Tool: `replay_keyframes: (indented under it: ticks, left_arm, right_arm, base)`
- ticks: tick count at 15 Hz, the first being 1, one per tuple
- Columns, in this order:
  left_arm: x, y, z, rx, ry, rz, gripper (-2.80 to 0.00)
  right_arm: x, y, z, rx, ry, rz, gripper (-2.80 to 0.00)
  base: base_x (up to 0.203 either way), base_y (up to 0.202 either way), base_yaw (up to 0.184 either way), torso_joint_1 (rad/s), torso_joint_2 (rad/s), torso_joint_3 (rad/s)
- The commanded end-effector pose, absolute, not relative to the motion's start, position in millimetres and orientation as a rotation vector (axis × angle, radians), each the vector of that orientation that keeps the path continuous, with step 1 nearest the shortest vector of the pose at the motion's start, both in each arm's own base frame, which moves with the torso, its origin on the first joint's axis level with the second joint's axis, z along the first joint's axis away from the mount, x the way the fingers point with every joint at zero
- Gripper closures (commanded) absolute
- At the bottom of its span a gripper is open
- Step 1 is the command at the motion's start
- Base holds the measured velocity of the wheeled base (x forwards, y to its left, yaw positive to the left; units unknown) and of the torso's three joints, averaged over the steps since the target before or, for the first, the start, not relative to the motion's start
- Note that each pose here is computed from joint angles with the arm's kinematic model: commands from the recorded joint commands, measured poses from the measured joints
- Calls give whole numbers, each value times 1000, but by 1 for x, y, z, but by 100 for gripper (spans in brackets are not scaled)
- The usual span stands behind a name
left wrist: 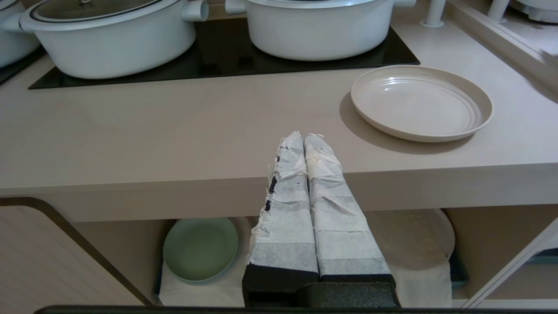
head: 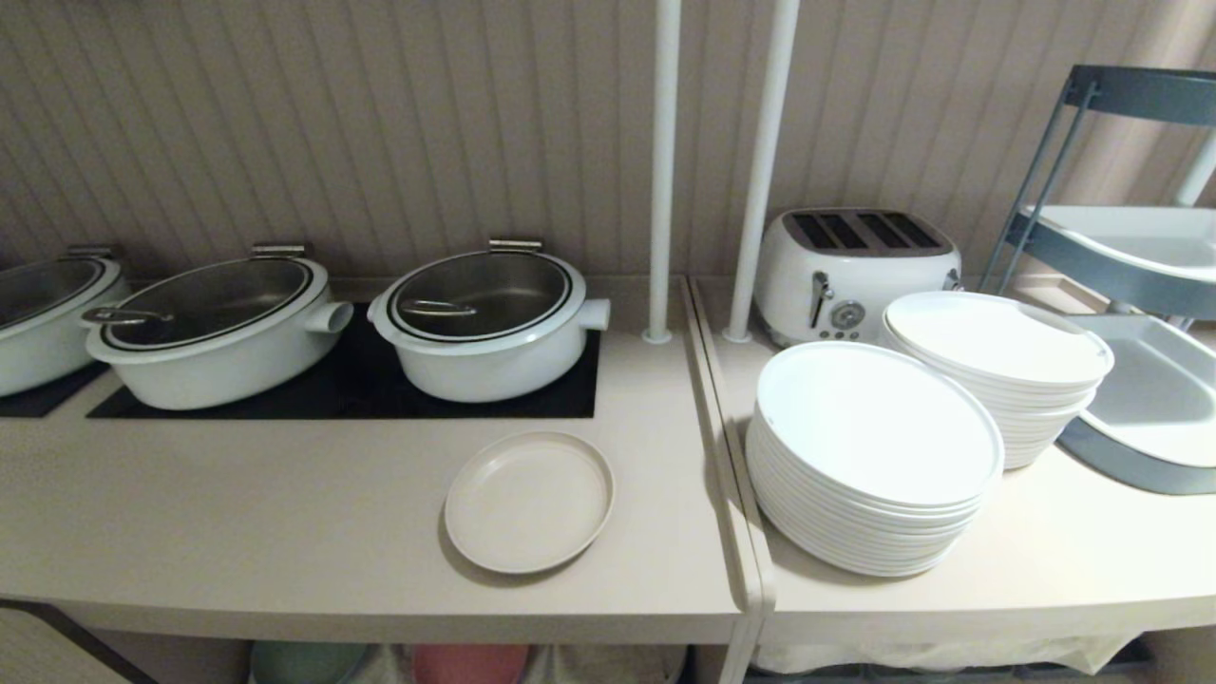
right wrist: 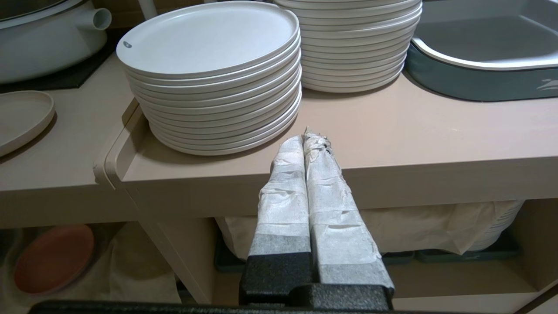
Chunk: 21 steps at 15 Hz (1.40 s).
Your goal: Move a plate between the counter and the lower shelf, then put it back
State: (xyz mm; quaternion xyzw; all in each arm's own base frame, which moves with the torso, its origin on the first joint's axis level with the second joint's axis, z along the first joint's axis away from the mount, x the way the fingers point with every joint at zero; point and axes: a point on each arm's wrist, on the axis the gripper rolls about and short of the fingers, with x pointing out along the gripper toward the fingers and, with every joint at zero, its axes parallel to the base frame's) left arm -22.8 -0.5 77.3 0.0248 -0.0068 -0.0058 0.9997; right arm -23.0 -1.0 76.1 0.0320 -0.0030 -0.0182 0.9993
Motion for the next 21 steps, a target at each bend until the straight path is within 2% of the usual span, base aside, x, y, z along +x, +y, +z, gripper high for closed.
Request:
replay_keyframes:
  ticks: [1,21]
  left_arm:
    - [-23,-1,77,51,-14,-10,0]
    - [-23,-1,77,51,-14,-10,0]
  right_arm:
    - [-23,-1,76,64,-4,-37,0]
    - [-23,-1,76,63,-4,-37,0]
  base:
    - [0,0,0,0,0,0]
    - [0,0,0,0,0,0]
